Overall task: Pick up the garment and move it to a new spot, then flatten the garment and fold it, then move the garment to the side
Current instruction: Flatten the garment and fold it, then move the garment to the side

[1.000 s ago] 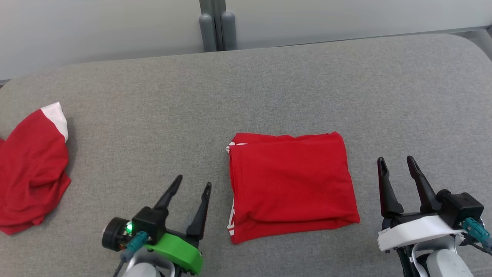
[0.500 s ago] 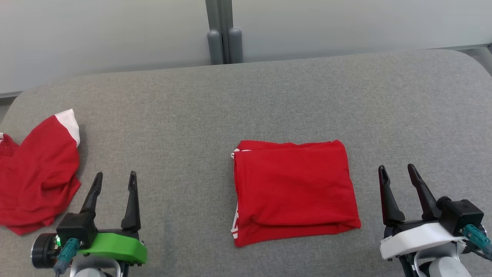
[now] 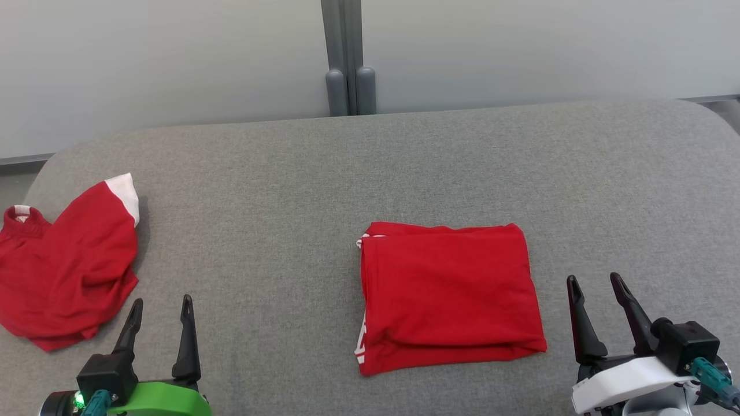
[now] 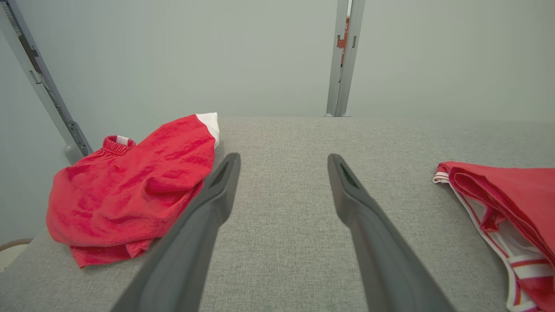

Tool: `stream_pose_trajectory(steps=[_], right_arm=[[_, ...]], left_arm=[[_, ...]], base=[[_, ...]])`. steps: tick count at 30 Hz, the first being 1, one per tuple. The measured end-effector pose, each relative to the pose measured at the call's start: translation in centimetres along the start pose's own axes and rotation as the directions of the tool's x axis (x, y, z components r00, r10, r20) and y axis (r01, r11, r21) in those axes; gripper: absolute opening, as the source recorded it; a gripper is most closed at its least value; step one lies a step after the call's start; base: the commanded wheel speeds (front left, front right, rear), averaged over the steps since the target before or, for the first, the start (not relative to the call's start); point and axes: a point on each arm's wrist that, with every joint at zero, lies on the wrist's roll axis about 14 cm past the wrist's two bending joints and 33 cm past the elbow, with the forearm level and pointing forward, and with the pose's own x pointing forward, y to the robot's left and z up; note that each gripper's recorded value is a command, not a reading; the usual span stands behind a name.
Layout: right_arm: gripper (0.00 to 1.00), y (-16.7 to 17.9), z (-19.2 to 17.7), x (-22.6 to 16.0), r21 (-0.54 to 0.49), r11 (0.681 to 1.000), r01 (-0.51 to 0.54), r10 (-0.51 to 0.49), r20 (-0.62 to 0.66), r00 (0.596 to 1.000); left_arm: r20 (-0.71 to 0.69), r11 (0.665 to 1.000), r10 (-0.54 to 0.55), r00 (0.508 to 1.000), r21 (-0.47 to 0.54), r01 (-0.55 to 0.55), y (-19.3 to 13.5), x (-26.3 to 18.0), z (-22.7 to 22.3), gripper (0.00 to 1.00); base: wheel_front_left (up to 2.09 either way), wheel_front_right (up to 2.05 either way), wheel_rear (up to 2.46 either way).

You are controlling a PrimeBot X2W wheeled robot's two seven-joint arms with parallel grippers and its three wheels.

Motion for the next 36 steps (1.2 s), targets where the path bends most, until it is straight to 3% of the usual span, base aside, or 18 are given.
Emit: stream_pose_trajectory(steps=[36], right_arm=[[1.00,0.5,-1.3,0.2,0.008,1.000,-0.012,0.013,-0.038,0.999]], left_arm=[[-0.013,1.000,0.019,1.000,0.005,-0.019,0.6,0.0,-0.5,1.00]], base=[[0.00,0.00,0.00]])
